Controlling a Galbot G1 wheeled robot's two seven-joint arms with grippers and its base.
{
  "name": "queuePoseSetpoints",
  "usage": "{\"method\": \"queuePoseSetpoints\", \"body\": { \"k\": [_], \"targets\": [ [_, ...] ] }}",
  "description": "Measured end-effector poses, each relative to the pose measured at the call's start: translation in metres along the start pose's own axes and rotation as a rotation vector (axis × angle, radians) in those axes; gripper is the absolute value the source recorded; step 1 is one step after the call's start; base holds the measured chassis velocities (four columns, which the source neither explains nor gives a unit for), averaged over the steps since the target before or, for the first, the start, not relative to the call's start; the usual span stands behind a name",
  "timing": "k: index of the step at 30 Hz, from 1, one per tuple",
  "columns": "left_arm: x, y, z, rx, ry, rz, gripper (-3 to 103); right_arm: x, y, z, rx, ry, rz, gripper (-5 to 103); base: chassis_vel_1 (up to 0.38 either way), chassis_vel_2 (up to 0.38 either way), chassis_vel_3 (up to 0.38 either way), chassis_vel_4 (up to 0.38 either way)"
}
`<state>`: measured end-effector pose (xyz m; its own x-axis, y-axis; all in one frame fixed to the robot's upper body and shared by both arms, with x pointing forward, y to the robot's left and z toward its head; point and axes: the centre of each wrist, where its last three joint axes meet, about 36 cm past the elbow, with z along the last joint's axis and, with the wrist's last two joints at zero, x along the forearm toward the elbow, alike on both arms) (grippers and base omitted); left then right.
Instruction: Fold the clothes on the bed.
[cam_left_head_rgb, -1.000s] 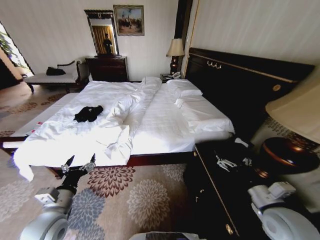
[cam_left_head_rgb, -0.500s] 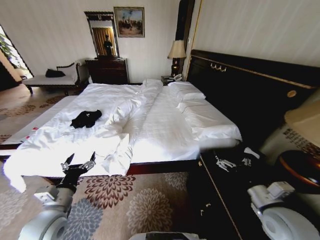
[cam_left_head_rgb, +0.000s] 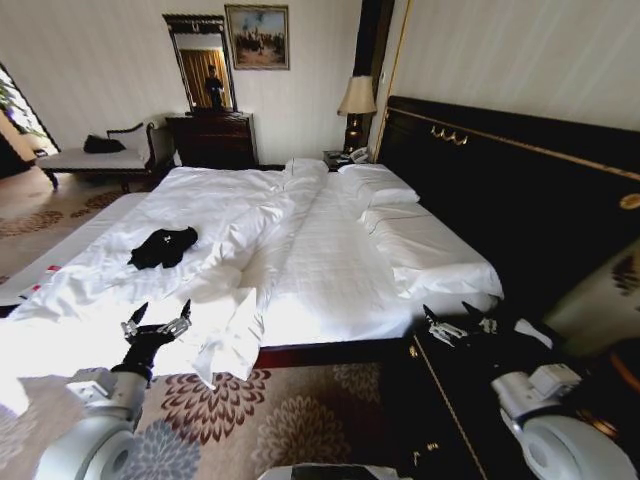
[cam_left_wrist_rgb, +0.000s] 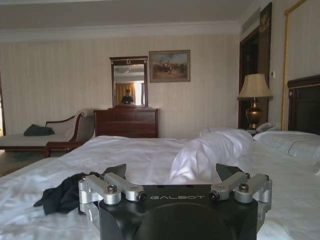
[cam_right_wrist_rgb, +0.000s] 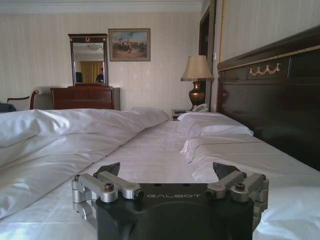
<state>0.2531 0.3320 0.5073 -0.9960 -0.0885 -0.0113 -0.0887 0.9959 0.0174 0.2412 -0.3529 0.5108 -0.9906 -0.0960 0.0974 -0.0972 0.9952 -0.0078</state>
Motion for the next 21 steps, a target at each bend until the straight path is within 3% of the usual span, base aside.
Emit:
{"method": "queuePoseSetpoints", "body": {
  "k": [21],
  "targets": [
    [-0.0061, 0.0032, 0.0028, 0.003, 0.004, 0.007, 100, -0.005, 0.0001, 0.0063, -0.013, -0.024, 0.01, 100, -0.121, 0.164, 0.122, -0.167]
  ]
}}
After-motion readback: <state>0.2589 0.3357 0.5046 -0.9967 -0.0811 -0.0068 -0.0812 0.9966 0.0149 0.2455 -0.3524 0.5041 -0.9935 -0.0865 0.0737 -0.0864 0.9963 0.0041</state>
